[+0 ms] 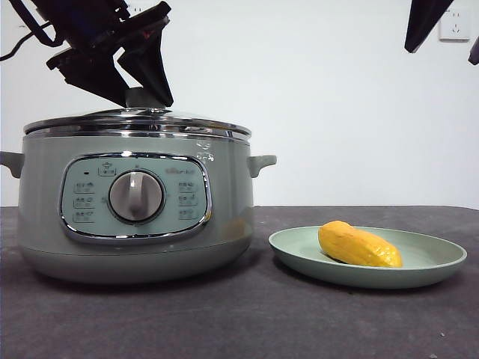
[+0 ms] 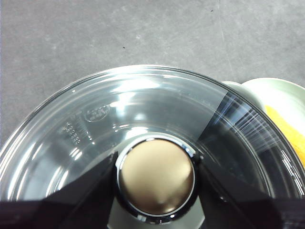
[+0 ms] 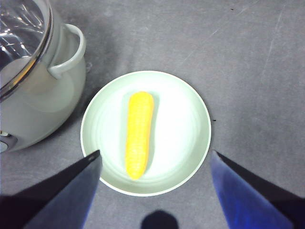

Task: Take the corn out from the steamer,put the corn on the plate,close the lid

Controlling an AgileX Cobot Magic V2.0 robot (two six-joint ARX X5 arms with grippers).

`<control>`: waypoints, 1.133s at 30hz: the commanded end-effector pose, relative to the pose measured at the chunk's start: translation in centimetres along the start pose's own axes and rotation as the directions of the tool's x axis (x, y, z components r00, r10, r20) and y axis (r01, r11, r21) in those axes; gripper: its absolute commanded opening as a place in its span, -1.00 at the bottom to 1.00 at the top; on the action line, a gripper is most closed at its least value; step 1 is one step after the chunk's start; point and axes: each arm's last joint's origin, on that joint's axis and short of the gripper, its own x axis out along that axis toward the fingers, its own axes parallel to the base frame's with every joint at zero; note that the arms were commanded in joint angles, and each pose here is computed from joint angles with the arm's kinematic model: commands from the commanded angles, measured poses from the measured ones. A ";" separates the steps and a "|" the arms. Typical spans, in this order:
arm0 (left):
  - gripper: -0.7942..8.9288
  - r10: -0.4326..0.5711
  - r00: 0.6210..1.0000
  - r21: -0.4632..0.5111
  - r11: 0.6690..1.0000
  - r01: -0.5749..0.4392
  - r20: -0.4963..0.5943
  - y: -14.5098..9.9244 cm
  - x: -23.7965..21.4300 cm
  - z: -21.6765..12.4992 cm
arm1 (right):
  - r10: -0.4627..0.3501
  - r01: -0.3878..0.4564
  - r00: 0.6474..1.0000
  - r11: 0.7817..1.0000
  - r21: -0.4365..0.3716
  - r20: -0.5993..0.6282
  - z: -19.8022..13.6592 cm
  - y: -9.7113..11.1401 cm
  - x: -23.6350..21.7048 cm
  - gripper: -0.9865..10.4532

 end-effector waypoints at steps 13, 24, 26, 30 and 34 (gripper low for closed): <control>-0.16 0.048 0.997 0.026 0.999 -0.047 -0.061 -0.1 1.2 -0.9 | -0.007 0.007 1.000 1.000 0.016 -0.006 -0.1 0.0 0.1 -0.17; 0.21 0.024 0.999 -0.014 1.000 -0.023 0.042 -0.6 -2.0 0.2 | -0.007 0.007 1.000 1.000 0.015 -0.006 -0.1 0.0 0.1 -0.17; 0.19 -0.007 0.998 -0.010 1.000 0.007 0.063 -0.9 -4.0 0.2 | -0.006 0.007 1.000 1.000 0.013 -0.005 -0.1 0.0 0.1 -0.17; 0.09 -0.059 0.996 -0.005 0.998 0.060 0.068 -1.5 -8.2 -0.5 | -0.007 0.007 1.000 1.000 0.004 -0.003 -0.1 0.0 0.1 -0.18; -0.92 -0.049 0.996 0.062 0.997 0.045 0.072 -1.8 -12.2 -1.7 | -0.005 0.005 1.000 1.000 -0.003 0.009 0.0 0.0 0.0 -0.67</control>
